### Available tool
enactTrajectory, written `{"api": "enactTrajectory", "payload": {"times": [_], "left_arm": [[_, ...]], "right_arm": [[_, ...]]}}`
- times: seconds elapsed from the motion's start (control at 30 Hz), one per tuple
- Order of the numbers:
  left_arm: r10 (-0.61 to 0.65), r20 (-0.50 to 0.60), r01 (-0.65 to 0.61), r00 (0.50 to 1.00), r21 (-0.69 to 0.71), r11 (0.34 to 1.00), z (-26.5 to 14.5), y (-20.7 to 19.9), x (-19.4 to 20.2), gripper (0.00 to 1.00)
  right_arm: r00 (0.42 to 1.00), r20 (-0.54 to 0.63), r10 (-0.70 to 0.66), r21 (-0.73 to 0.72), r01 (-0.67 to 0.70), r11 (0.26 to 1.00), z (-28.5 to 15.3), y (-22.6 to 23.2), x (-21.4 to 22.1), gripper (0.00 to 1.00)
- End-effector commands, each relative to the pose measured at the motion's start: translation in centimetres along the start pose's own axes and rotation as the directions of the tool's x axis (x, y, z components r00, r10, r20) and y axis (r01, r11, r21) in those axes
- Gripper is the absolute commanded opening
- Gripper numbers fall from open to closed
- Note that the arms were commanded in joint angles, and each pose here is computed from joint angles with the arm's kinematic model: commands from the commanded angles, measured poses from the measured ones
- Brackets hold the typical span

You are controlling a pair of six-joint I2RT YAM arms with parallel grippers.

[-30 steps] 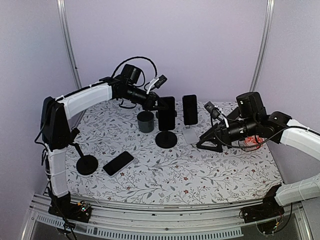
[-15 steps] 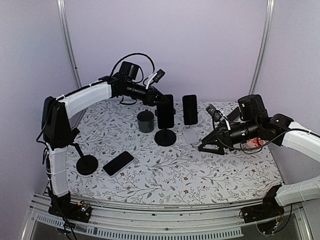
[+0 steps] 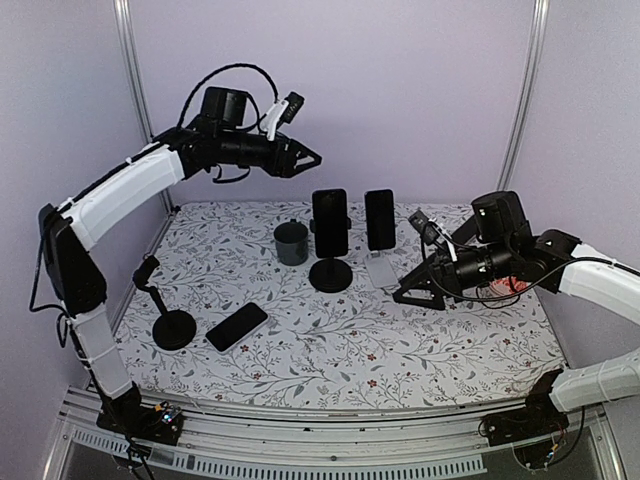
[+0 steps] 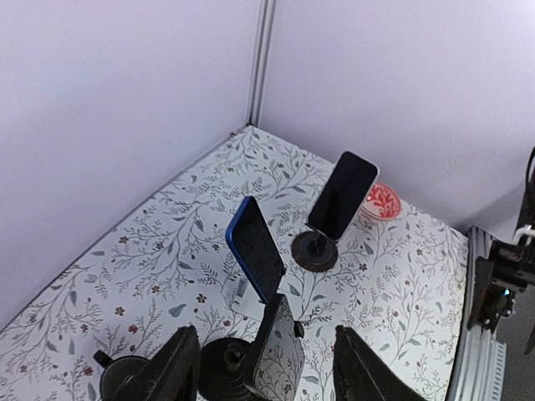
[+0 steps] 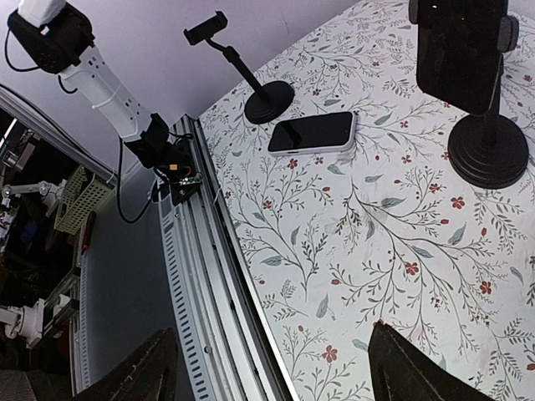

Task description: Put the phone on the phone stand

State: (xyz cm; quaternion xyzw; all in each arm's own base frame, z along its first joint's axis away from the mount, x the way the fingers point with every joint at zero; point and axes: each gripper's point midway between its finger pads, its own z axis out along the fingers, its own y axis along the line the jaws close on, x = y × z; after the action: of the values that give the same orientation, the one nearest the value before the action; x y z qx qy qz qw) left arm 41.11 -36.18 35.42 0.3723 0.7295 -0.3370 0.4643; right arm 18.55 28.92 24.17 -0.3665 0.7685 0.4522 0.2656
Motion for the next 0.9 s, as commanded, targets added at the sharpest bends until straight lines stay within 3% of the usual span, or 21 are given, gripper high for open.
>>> {"api": "enactTrajectory", "payload": {"times": [0.0, 0.1, 0.2, 0.43, 0.57, 0.87], "left_arm": [[-0.060, -0.011, 0.056, 0.998, -0.206, 0.977, -4.4, -0.8, -0.7, 0.56], [-0.126, -0.071, 0.098, 0.990, -0.307, 0.947, -6.7, -1.2, 1.7, 0.56], [-0.234, -0.062, 0.179, 0.970, -0.466, 0.867, -10.8, -0.8, 3.5, 0.57], [-0.443, 0.110, 0.377, 0.890, -0.725, 0.577, -20.1, 0.3, 9.2, 0.58], [-0.521, 0.183, 0.447, 0.834, -0.777, 0.442, -23.6, 0.3, 12.3, 0.59], [-0.617, 0.160, 0.406, 0.770, -0.870, 0.280, -28.1, -0.3, 16.9, 0.68]], "right_arm": [[1.000, 0.016, -0.002, -0.010, 0.002, 1.000, 1.1, -0.8, -0.2, 0.80], [1.000, 0.015, 0.005, -0.030, -0.005, 1.000, 1.9, -1.1, -0.4, 0.81], [1.000, 0.021, 0.004, -0.045, -0.003, 0.999, 2.4, -1.3, -0.7, 0.80], [1.000, 0.023, 0.010, -0.068, -0.009, 0.998, 3.4, -1.8, -0.6, 0.81], [1.000, 0.020, 0.023, -0.092, -0.021, 0.996, 3.9, -1.9, -0.4, 0.80], [0.999, 0.016, 0.036, -0.107, -0.035, 0.994, 4.3, -2.0, 0.0, 0.81]]}}
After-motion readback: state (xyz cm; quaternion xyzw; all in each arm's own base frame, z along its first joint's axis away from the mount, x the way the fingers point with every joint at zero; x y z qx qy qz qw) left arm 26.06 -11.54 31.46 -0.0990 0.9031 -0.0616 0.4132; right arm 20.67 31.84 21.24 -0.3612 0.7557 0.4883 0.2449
